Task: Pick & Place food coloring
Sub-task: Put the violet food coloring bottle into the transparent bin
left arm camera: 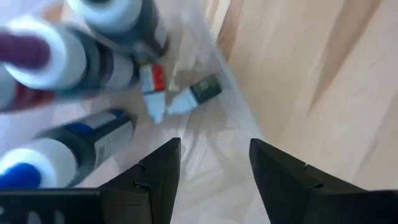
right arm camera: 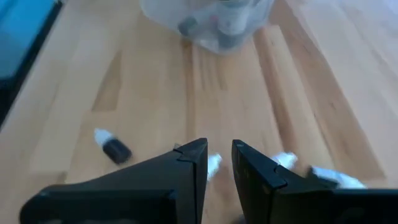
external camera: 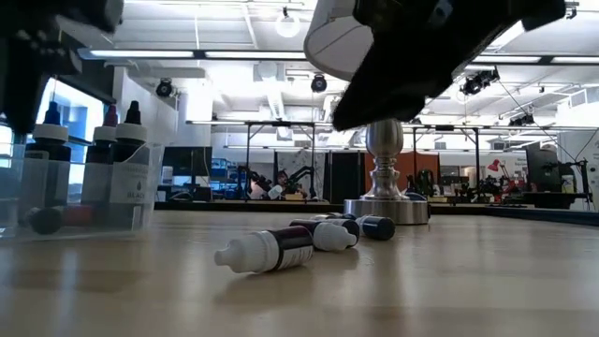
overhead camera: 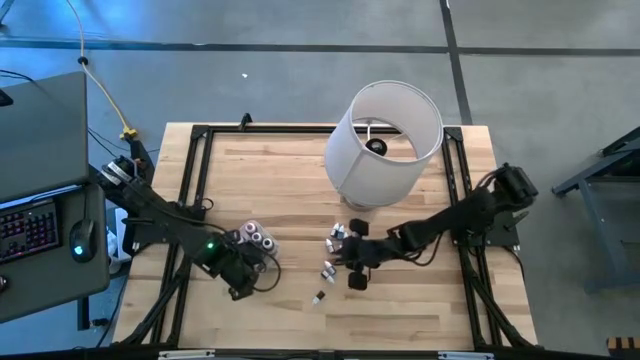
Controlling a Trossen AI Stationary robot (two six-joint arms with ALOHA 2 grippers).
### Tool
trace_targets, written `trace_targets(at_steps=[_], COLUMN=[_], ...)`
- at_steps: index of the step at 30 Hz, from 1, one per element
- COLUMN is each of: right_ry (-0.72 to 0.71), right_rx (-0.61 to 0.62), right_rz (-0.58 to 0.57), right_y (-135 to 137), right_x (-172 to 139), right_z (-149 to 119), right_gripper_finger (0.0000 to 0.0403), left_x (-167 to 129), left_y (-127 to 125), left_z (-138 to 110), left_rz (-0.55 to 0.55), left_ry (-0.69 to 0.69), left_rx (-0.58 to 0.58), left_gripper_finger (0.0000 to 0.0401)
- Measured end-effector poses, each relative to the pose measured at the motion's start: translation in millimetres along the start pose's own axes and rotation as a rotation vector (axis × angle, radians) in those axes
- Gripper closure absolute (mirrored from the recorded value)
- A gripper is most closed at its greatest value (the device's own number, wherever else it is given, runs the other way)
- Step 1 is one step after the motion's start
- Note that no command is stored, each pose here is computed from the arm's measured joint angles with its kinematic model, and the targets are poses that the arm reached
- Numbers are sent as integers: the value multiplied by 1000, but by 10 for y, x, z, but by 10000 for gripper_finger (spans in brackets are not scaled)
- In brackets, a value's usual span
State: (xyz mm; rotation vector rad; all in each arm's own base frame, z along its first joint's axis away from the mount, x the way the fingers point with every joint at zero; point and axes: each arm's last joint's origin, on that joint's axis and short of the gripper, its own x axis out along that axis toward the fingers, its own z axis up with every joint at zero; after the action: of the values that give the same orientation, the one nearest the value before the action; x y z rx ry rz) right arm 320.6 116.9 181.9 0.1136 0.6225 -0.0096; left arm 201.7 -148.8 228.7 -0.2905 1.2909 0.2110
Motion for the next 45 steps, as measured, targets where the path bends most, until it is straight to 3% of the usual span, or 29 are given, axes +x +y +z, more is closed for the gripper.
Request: trace_targets(at_steps=[5,8,14,20,25,31,38,45], right_ry=[-14,-32,-25,9,104,141,150,215], right_rx=[-47,-82,-226,-114,-55,155,233,193], right_rz=[5,-51,-65,-53,-113,-165,-195,-270], right_y=[12,-27,-135,-190,-233,-205,-55,-76], right_x=[64,70,98,110,102,77,171,392], right_z=[-19,-4,31,16,-84,-161,-328,-588], right_gripper_finger=[336,336,341,334,285,231,222,222], left_x=[-245,-416,-587,-589,-590,-595,-596,-595], left_y=[-71,-119,-149,-148,-147,-137,-133,-132], left_z=[118,201,283,283,287,303,309,308], left_rz=[11,4,27,29,36,69,84,85], left_ry=[-88,-155,-250,-247,-260,-316,-336,-336], left_rx=[21,28,70,74,65,9,7,7], left_gripper_finger=[212,212,212,212,212,212,212,212])
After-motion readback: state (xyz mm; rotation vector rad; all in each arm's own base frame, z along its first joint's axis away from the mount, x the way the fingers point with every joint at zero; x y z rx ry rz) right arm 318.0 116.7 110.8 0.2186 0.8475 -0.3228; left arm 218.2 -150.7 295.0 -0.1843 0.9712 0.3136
